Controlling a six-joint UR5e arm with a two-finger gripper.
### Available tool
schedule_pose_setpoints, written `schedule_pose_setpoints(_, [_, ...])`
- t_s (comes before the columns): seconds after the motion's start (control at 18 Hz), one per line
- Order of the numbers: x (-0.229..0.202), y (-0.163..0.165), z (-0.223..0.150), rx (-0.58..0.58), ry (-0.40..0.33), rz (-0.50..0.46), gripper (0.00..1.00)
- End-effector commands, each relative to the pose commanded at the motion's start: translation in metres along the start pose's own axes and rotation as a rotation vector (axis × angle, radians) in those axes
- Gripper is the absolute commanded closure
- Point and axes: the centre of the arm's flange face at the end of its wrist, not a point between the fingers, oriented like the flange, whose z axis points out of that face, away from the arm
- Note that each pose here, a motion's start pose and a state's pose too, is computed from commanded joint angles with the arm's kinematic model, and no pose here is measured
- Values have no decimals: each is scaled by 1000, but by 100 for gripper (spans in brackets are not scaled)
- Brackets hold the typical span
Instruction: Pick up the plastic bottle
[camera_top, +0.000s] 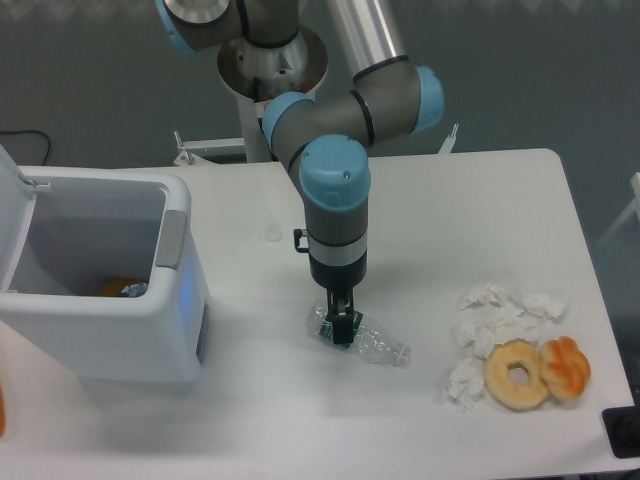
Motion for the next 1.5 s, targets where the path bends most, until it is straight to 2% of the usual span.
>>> schedule_pose_setpoints(0.61, [15,-5,28,-37,82,38,0])
schedule_pose_setpoints(1.11, [11,-15,57,-24,106,45,0])
schedule_pose_setpoints(1.5, [12,-15,59,-24,111,47,0])
